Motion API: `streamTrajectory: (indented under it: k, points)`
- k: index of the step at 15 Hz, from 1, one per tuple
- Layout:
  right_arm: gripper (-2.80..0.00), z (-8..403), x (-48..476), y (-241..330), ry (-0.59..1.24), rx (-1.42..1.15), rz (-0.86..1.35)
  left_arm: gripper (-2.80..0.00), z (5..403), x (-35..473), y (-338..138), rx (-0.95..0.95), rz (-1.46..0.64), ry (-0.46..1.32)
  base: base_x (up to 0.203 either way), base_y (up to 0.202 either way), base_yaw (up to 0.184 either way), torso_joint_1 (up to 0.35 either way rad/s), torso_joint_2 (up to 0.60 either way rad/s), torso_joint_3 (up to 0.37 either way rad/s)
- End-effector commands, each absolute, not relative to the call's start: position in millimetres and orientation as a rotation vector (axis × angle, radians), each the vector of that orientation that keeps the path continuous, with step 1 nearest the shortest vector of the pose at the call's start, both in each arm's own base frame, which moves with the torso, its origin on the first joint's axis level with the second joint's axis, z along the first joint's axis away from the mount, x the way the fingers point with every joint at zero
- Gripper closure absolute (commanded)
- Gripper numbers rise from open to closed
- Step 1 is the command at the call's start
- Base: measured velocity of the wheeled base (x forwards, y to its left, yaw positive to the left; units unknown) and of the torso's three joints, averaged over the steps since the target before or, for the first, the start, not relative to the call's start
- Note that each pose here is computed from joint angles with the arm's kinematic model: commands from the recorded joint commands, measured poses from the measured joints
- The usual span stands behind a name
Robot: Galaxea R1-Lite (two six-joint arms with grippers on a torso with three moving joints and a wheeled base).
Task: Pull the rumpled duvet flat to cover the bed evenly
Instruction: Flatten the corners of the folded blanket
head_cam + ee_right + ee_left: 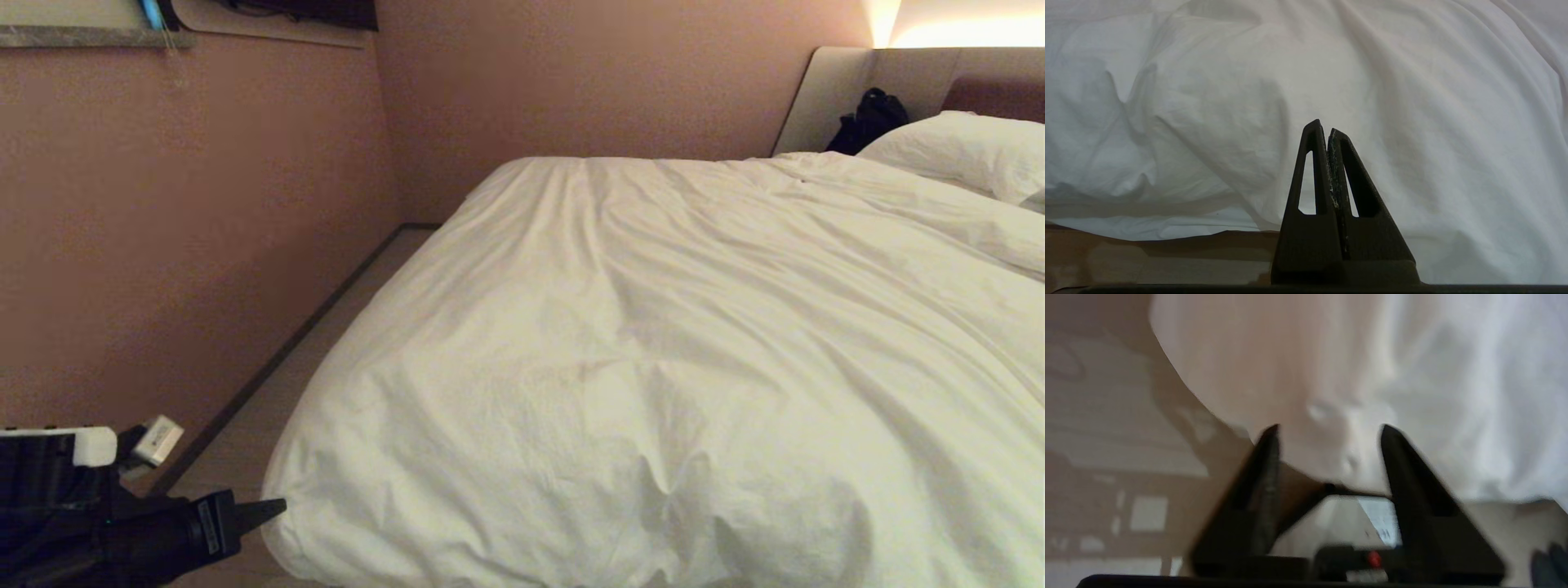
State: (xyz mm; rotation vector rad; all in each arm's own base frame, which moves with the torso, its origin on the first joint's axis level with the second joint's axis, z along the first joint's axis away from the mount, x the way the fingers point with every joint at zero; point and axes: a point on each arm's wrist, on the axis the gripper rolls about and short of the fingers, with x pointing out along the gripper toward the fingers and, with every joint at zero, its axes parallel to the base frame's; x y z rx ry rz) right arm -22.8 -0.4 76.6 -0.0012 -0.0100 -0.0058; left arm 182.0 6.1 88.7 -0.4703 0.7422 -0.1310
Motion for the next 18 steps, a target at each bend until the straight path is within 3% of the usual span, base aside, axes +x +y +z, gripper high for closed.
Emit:
streamTrajectory:
  k: [1,18]
  points:
    - [0.0,77,-23,0,-0.011,-0.001,-0.006,-2.8,72,189,9,-0.475,-0.124,0.746,0.0,0.0,0.0,0.0,0.0,0.0]
    - [0.0,77,-23,0,-0.011,-0.001,-0.006,-2.8,8,217,7,-0.405,-0.192,0.612,0.0,0.0,0.0,0.0,0.0,0.0]
